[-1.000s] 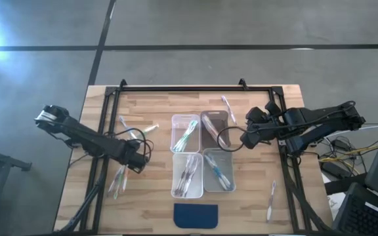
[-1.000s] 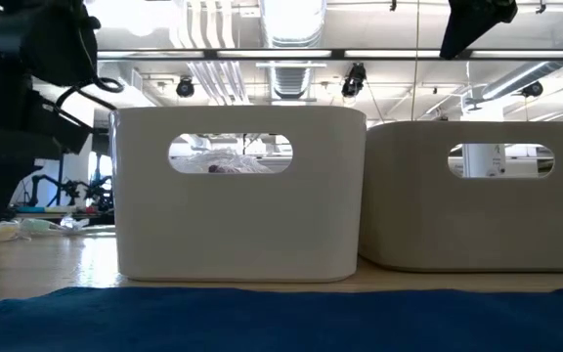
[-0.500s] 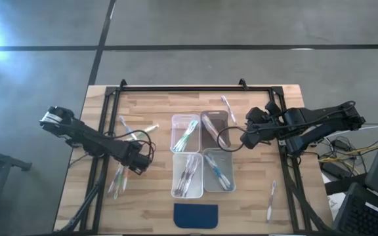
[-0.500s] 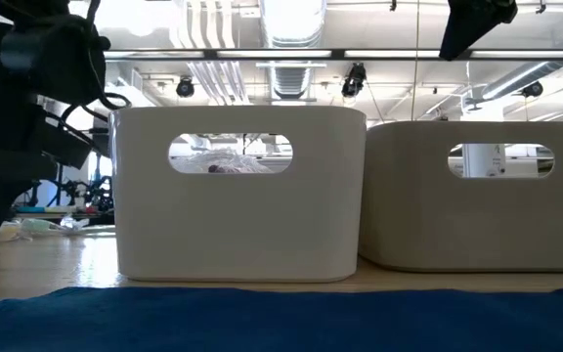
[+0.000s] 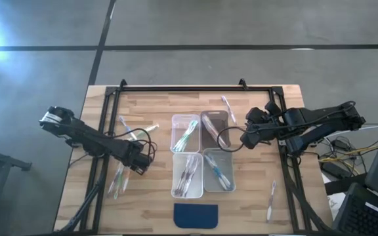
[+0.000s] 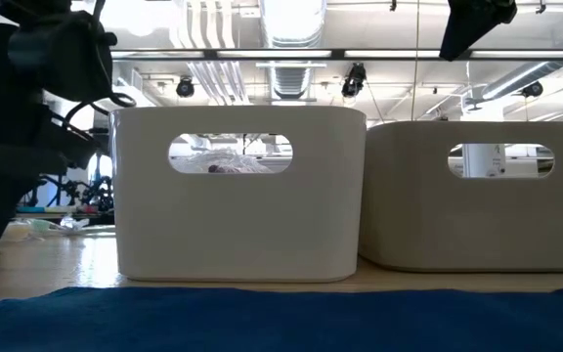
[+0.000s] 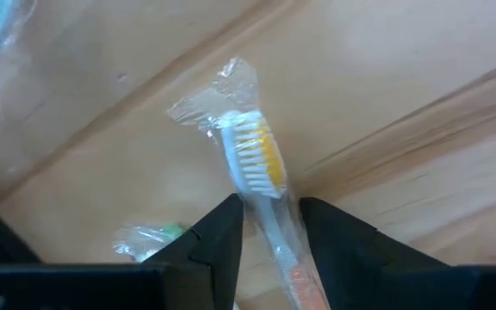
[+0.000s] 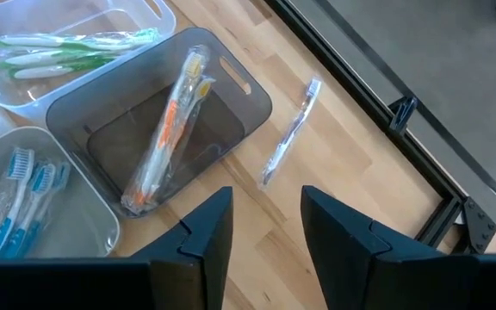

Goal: Pick & Place Toothbrushes
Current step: Put the orange toothbrush into the black bin

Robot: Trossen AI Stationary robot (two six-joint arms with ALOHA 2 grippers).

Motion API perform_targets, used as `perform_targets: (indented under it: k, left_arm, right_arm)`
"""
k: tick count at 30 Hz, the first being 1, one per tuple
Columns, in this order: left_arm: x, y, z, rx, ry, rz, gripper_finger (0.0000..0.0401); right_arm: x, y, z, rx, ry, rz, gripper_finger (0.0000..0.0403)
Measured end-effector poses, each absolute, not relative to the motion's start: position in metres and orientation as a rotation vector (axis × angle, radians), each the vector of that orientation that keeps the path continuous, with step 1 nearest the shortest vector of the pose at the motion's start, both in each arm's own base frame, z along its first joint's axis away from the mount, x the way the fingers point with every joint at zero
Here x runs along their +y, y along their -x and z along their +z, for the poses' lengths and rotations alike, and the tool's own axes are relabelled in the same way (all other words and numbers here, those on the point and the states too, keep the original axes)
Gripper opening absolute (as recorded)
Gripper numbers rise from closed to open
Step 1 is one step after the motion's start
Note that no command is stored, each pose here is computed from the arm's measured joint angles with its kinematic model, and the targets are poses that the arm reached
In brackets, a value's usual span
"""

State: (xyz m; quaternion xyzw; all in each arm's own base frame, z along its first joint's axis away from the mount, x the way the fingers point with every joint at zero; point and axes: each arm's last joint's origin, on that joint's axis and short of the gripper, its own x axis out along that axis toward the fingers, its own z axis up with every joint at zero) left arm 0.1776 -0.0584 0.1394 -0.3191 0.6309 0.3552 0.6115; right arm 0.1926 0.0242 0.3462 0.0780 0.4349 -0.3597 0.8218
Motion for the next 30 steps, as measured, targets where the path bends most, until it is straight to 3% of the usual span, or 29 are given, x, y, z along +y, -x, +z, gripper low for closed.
perform_targets:
  k: [18, 26, 30]
  left_arm:
    - [-0.0599, -0.1839, 0.1452, 1.404, 0.779, 0.764, 0.007]
    - [-0.0597, -0.1845, 0.1458, 1.404, 0.772, 0.754, 0.0016]
    - [-0.0597, -0.1873, 0.1488, 1.384, 0.724, 0.733, 0.0008]
  right_arm:
    - [0.0242, -0.1926, 0.3462, 0.936, -0.142, -0.752, 0.0055]
    - [0.0242, -0.1926, 0.3462, 0.936, -0.142, -0.753, 0.0039]
    - [0.0242, -0.1926, 0.3462, 0.936, -0.142, -0.753, 0.0036]
